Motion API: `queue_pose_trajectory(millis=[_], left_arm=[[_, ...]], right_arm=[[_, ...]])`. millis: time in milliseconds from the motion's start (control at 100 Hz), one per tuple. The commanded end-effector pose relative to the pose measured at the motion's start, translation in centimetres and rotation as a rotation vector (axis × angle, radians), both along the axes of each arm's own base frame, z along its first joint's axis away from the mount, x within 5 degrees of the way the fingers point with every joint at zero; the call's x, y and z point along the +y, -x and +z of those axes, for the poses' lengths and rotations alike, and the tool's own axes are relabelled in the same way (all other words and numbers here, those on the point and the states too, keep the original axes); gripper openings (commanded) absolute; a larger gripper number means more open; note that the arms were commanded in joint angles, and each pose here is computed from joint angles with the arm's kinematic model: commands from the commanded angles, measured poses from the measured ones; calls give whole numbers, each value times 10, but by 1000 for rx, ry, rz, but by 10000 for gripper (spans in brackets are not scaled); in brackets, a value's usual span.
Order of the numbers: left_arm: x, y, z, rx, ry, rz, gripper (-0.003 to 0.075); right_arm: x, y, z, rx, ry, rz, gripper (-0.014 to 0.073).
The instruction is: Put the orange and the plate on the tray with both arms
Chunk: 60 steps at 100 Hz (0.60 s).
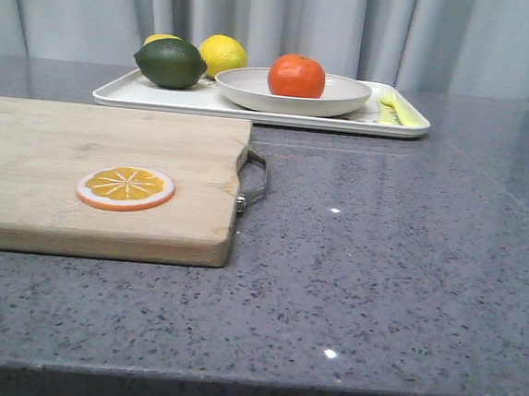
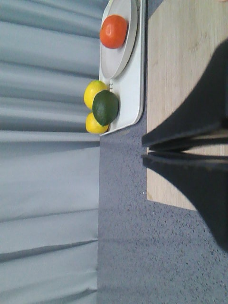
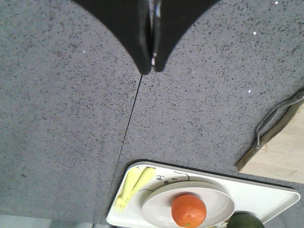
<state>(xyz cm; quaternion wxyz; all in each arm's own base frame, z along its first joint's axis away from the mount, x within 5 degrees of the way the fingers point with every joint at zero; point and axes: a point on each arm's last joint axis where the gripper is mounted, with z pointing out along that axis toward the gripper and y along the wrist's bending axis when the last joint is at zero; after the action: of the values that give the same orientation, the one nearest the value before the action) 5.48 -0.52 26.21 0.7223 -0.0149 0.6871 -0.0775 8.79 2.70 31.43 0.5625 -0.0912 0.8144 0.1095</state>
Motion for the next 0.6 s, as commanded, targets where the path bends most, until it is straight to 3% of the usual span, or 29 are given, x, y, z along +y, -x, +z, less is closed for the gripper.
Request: queue_pose_trajectory(millis=[0, 330, 590], left_arm=[[2, -2, 6, -126, 27, 33, -20], [4, -5, -43, -98, 25, 53, -20], [4, 3, -43, -140, 28, 49, -20]], right_arm=[[-1, -2, 13, -87, -13, -11, -67], [-1, -2, 13, -87, -13, -11, -67], [-1, -2, 13, -86, -13, -11, -67]])
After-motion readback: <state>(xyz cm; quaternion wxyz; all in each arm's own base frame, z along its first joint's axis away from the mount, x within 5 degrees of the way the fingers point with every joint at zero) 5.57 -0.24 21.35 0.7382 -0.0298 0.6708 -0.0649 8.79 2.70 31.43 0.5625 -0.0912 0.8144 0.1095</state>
